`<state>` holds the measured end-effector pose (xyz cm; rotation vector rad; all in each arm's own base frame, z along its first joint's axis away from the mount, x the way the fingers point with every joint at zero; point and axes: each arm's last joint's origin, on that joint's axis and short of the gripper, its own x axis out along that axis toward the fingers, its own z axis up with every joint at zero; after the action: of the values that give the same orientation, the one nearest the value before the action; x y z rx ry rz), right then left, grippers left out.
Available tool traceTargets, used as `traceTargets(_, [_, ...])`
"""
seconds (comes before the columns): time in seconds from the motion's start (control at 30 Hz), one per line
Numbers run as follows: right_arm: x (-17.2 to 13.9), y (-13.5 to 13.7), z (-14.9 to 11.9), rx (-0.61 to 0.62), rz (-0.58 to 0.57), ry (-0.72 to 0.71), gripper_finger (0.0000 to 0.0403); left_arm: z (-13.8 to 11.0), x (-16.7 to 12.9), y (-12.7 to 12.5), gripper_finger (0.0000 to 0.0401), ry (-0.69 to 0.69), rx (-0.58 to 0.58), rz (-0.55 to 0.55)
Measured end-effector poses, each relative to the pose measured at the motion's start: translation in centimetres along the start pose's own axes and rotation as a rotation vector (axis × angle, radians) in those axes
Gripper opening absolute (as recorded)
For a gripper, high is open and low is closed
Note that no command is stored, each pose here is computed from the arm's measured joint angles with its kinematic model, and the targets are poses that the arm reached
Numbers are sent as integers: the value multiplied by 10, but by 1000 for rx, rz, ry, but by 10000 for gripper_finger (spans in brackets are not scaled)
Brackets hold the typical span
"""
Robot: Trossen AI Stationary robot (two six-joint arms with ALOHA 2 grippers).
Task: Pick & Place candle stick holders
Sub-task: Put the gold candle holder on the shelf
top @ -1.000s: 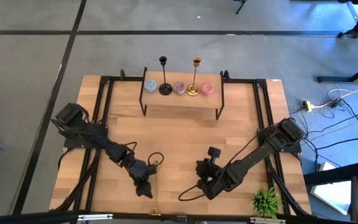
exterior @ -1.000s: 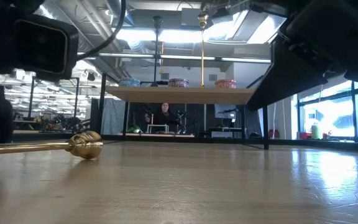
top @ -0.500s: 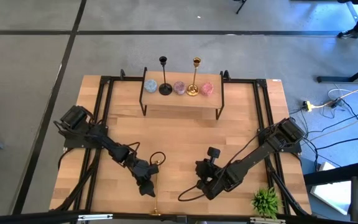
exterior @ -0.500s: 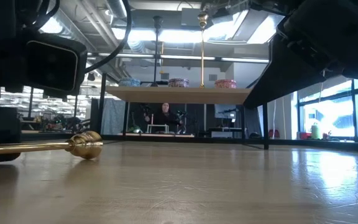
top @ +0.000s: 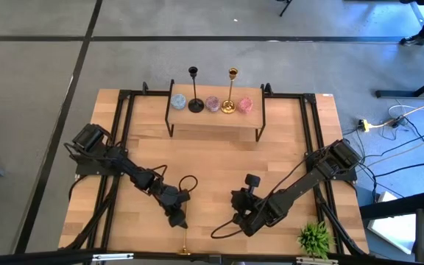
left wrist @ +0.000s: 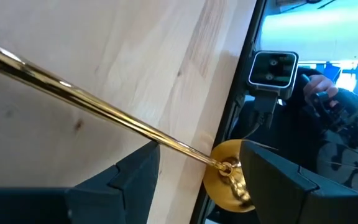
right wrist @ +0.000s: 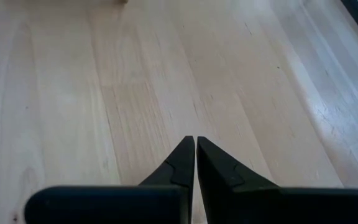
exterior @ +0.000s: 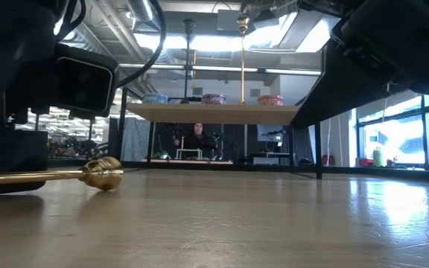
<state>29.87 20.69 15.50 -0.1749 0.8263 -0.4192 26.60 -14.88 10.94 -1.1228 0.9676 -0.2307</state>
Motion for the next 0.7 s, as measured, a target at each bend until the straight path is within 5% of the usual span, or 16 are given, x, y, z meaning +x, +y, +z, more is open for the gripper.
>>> traceTargets(0.7, [0, 0, 1, 7, 3, -4, 21, 16, -2, 7, 219, -113, -78, 46])
